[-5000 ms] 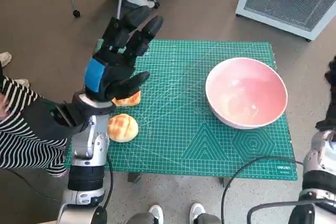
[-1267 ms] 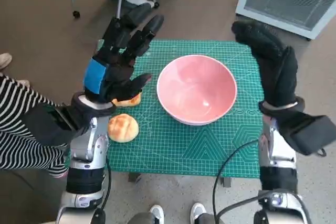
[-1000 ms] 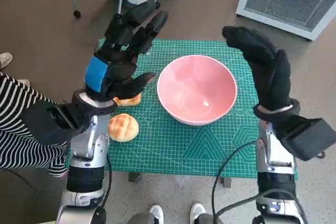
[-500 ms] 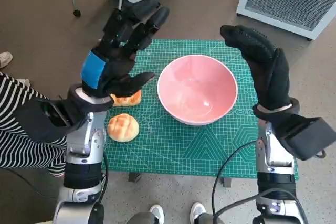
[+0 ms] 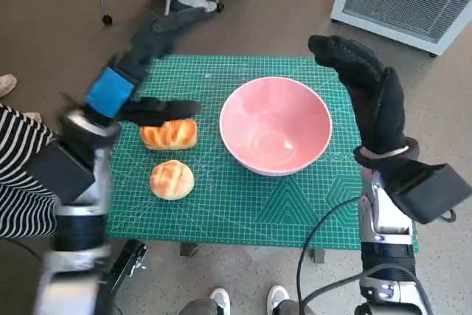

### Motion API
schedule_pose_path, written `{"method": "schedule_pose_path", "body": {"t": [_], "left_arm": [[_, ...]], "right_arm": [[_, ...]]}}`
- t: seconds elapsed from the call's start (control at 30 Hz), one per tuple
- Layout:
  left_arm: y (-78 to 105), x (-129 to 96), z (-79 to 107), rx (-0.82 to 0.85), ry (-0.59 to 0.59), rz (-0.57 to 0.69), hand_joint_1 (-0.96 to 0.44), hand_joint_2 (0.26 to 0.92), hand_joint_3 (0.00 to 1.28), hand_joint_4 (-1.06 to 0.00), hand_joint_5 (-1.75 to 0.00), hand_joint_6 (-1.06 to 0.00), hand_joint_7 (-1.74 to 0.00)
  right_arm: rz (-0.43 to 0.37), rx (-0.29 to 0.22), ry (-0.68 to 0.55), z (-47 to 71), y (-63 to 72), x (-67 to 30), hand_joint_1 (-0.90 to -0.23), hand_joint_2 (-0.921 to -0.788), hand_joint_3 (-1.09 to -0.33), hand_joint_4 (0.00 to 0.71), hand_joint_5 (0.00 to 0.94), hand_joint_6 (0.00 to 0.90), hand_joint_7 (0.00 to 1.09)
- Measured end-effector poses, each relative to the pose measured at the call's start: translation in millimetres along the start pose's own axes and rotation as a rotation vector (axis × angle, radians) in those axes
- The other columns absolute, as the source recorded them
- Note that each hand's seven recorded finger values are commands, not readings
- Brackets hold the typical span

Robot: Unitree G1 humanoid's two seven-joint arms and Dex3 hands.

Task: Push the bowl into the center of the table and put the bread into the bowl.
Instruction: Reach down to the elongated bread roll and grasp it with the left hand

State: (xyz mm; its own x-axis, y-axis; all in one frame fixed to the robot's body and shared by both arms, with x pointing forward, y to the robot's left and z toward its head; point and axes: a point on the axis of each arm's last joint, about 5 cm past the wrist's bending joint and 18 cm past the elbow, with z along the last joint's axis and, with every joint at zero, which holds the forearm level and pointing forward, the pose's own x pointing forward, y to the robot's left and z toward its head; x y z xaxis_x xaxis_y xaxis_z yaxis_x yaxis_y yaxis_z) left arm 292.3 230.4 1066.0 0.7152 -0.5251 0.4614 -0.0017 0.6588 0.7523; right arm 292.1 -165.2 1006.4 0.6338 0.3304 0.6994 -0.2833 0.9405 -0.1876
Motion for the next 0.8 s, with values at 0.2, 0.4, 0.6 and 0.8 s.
{"method": "schedule_pose_path", "body": {"t": [0.2,0.4,0.6,0.8], "left_arm": [[21.8,-4,-5.1,0.239,0.18,-0.14,-0.23,0.686,0.01,-0.01,0.0,-0.01,-0.22],[21.7,-5,-10.4,0.23,0.272,-0.196,-0.11,0.686,0.01,-0.02,-0.01,-0.09,-0.17],[13.5,-3,-13.8,0.242,0.327,-0.249,-0.12,0.693,0.0,-0.06,-0.01,-0.15,-0.12],[5.5,-1,-19.9,0.206,0.398,-0.3,-0.13,0.699,0.01,-0.07,-0.01,-0.17,-0.1]], "right_arm": [[-0.011,-0.003,0.0,0.2,-1.7,-0.5,-0.796,-0.921,-0.744,0.196,0.006,0.023,0.65],[-0.019,-0.001,0.007,-0.9,-2.3,-1.3,-0.797,-0.921,-0.741,0.207,0.01,0.026,0.65],[-0.024,0.003,0.012,-2.0,-1.9,-1.7,-0.791,-0.921,-0.741,0.209,0.01,0.028,0.64],[-0.032,0.005,0.01,-2.0,-1.4,-1.6,-0.789,-0.921,-0.742,0.21,0.01,0.029,0.64]]}}
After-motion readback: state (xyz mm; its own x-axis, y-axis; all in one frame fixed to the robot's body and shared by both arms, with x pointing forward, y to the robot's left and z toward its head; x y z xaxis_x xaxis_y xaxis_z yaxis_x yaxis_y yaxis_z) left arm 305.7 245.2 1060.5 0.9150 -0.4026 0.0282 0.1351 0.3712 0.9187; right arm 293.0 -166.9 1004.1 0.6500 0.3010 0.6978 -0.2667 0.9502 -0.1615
